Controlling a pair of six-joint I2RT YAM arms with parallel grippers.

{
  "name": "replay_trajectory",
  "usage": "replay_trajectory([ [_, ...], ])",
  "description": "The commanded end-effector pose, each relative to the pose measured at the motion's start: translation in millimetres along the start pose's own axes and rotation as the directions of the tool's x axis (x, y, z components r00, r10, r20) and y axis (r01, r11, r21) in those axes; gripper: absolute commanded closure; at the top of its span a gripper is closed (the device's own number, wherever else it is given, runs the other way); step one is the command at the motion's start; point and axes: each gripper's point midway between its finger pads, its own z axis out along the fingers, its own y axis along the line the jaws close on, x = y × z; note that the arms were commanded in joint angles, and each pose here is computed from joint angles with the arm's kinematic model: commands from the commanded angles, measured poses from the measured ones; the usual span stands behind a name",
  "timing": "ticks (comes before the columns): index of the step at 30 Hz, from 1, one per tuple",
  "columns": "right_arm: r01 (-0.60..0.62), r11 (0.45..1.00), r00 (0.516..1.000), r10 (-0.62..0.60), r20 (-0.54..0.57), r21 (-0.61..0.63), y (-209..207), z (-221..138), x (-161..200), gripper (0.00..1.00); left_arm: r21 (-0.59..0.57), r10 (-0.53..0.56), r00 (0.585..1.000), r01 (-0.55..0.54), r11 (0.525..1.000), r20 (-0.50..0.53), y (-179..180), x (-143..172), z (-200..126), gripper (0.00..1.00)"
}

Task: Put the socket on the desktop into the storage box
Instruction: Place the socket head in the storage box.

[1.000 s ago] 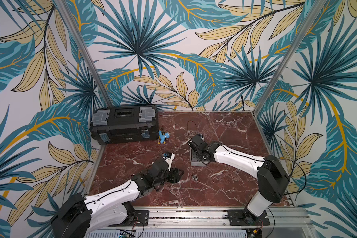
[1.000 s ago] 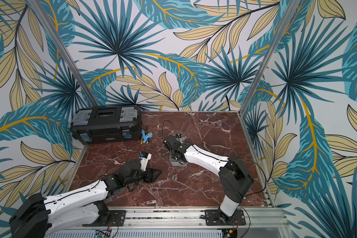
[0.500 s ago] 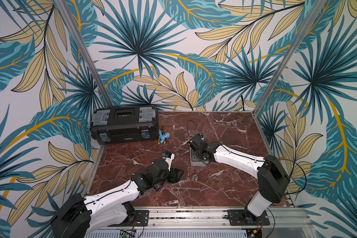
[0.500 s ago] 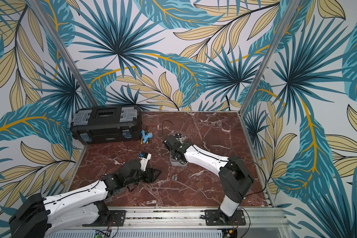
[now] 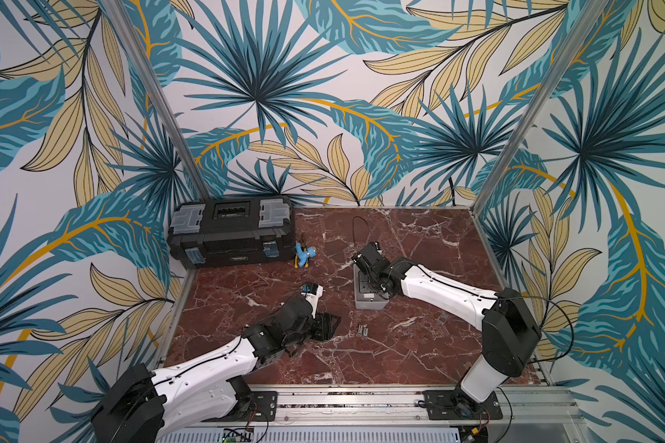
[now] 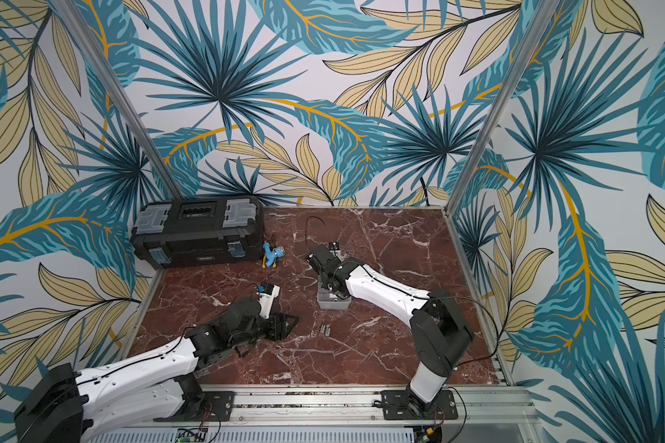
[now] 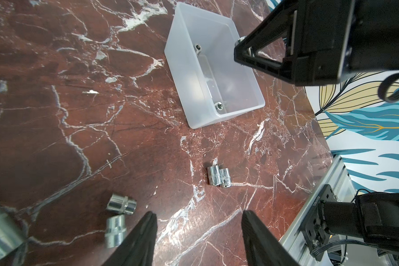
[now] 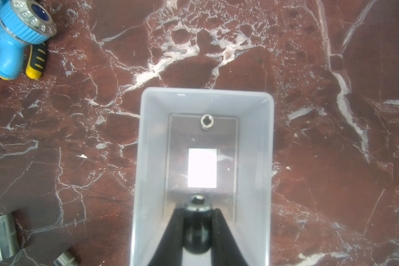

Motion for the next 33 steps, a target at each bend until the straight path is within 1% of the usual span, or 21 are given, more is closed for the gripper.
replay_trajectory([
  [1, 0.011, 1.000, 1.000, -0.011, 0.002, 0.022, -4.6, -0.7, -3.4, 1.00, 0.001, 0.018, 0.999, -0.018, 1.000, 0.026, -3.6, -7.0, -4.7, 0.37],
  [12, 0.003, 1.000, 1.000, -0.002, -0.022, 0.025, -5.0, 9.0, -3.2, 1.00, 0.006, 0.021, 0.999, -0.021, 1.000, 0.036, -7.7, -12.5, -5.7, 0.36],
  [13, 0.002, 1.000, 1.000, -0.001, -0.024, 0.023, -4.7, 9.4, -3.3, 0.94, 0.008, 0.022, 0.999, -0.023, 1.000, 0.036, -8.8, -13.2, -5.5, 0.36],
  [14, -0.001, 1.000, 1.000, 0.002, -0.025, 0.020, -4.6, 9.1, -3.5, 0.84, 0.006, 0.024, 0.999, -0.025, 1.000, 0.033, -9.6, -14.1, -5.5, 0.36],
  [17, -0.007, 1.000, 1.000, 0.007, -0.018, 0.009, -3.4, 5.4, -6.6, 0.60, 0.006, 0.025, 0.999, -0.025, 1.000, 0.034, -10.6, -15.4, -6.8, 0.36],
  [20, -0.006, 1.000, 1.000, 0.006, -0.004, -0.003, -3.2, -1.0, -10.0, 0.51, 0.001, 0.027, 0.999, -0.027, 1.000, 0.035, -9.8, -15.5, -7.1, 0.35],
  [23, -0.018, 0.999, 1.000, 0.018, -0.006, -0.030, -3.2, -10.1, -8.0, 0.49, -0.005, 0.031, 0.999, -0.031, 1.000, 0.038, -10.2, -17.7, -7.8, 0.35],
  [26, -0.003, 0.999, 1.000, 0.003, 0.000, -0.050, -0.6, -21.0, 1.9, 0.50, -0.005, 0.032, 0.999, -0.032, 0.999, 0.043, -10.6, -18.8, -6.1, 0.35],
  [29, 0.061, 0.997, 0.998, -0.060, 0.022, -0.054, 9.4, -33.5, 23.5, 0.51, -0.021, 0.032, 0.999, -0.031, 0.999, 0.038, -8.4, -19.2, -3.2, 0.35],
  [31, 0.116, 0.990, 0.993, -0.114, 0.036, -0.075, 24.4, -42.2, 43.6, 0.51, -0.038, 0.025, 0.999, -0.024, 0.999, 0.041, -4.9, -19.2, -1.2, 0.35],
  [33, 0.148, 0.986, 0.989, -0.145, 0.039, -0.081, 33.7, -44.1, 62.9, 0.51, -0.064, 0.022, 0.999, -0.019, 0.998, 0.044, 0.0, -19.6, 0.9, 0.35],
])
